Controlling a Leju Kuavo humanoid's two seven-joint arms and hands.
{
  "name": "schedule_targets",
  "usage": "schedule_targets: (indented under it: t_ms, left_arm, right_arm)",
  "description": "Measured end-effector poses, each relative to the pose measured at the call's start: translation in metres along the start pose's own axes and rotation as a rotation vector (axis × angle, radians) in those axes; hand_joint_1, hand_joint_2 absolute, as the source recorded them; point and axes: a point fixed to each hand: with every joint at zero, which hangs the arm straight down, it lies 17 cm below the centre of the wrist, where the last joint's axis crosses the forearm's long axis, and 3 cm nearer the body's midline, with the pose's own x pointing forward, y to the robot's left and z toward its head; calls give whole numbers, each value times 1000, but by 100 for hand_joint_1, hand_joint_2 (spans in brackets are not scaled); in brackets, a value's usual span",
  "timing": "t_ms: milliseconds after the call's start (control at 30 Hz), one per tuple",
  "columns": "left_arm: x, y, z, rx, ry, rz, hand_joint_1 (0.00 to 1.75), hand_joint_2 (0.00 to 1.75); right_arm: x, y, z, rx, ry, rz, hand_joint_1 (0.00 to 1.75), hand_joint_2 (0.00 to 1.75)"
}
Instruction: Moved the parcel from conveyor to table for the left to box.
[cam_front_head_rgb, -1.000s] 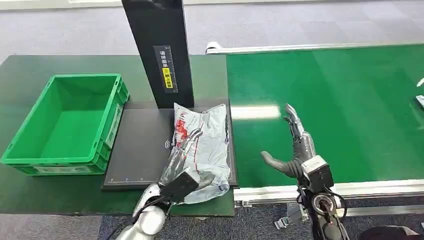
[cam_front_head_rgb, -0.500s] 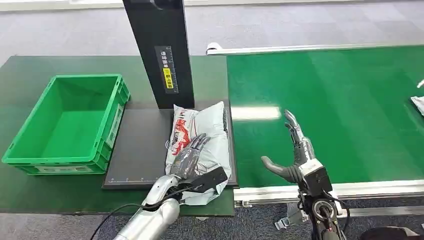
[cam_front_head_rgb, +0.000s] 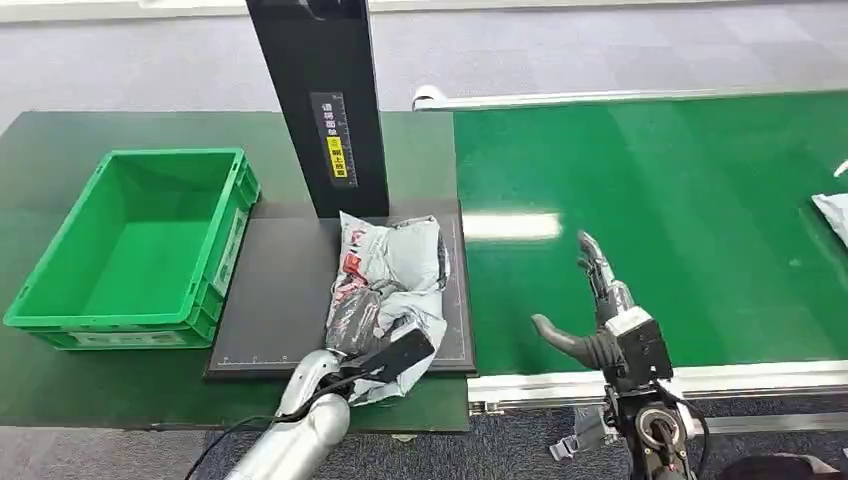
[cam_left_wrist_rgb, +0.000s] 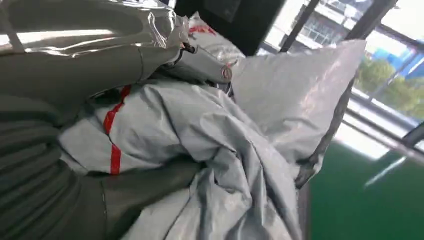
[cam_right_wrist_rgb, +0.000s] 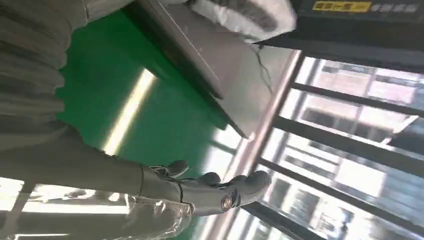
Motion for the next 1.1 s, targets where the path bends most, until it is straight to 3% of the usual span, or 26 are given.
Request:
schedule_targets:
  t_ms: [167, 200, 400, 533, 567, 767, 933, 1000, 1100]
  left_arm:
    - [11, 17, 1, 92, -59, 56, 175, 175]
    - [14, 21, 2, 114, -73, 63, 175, 175]
    - [41, 66, 12, 332, -208, 91, 175, 175]
    - [49, 77, 13, 370, -229, 97, 175, 175]
    - [50, 79, 13, 374, -231, 99, 175, 175]
    - [71, 114, 24, 526, -327, 32, 175, 175]
    - [108, 147, 24, 573, -481, -273, 175, 175]
    - [108, 176, 21, 629, -486, -352, 175, 175]
    - [91, 236, 12, 733, -418, -484, 175, 175]
  right_arm:
    - [-23, 6, 9, 22, 104, -328, 0, 175]
    - [-26, 7, 11, 22, 115, -362, 0, 0]
    - [-58, 15, 19, 22, 226, -424, 0, 0]
    - [-66, 17, 20, 20, 253, -433, 0, 0]
    - [-67, 17, 20, 18, 258, -434, 0, 175]
    - [-74, 18, 21, 4, 278, -430, 0, 175]
    - [-74, 25, 17, 36, 272, -422, 0, 175]
    - [-75, 29, 15, 49, 273, -416, 0, 175]
    - [-76, 30, 9, 69, 264, -411, 0, 175]
